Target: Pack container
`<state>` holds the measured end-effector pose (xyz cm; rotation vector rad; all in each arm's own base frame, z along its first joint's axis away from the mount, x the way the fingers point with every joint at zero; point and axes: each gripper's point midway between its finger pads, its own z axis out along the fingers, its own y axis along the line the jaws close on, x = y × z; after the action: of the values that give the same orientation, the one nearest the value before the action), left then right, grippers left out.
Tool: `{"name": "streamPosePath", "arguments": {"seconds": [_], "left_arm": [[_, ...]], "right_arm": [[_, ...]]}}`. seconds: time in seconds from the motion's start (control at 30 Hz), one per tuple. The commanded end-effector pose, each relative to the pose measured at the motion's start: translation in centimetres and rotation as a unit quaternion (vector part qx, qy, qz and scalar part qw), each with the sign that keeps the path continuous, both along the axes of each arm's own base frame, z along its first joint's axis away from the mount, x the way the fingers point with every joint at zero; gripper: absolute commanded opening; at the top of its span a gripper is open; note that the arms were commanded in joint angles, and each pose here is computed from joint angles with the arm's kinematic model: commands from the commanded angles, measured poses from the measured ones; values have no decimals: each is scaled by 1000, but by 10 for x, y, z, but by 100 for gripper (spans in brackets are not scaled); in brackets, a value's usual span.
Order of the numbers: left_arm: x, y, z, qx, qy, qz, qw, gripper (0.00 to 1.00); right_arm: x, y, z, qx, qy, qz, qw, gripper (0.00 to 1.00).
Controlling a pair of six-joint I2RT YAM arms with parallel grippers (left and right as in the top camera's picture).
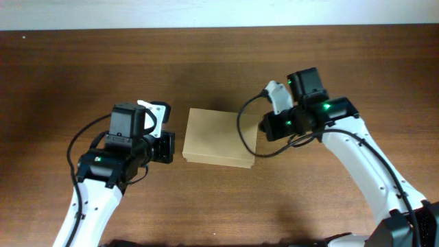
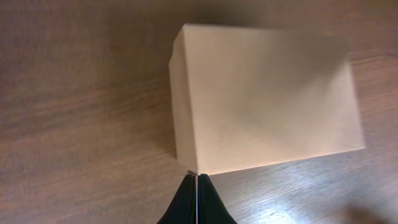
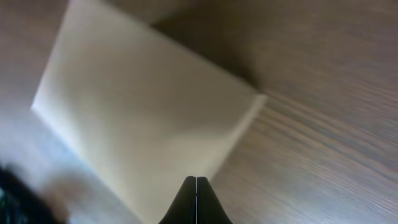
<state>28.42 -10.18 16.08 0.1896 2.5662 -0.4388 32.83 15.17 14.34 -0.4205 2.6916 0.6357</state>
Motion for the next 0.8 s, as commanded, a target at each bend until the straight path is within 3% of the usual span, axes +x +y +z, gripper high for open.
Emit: {"name": "streamPosePath", "arguments": {"seconds": [0.0,0.2,0.77], "left_arm": [[-3,13,-22,8,34,34,999,2],[-2,28,-45,-13,50,84,995,2],[19,-15,-85,-146,66,51,986,2]], "right_arm": [[13,-23,7,-9,-9,-52,999,4],[17,-32,5,-10,-7,-66,998,4],[20,-34,-21,-25,27,-68,997,4]]}}
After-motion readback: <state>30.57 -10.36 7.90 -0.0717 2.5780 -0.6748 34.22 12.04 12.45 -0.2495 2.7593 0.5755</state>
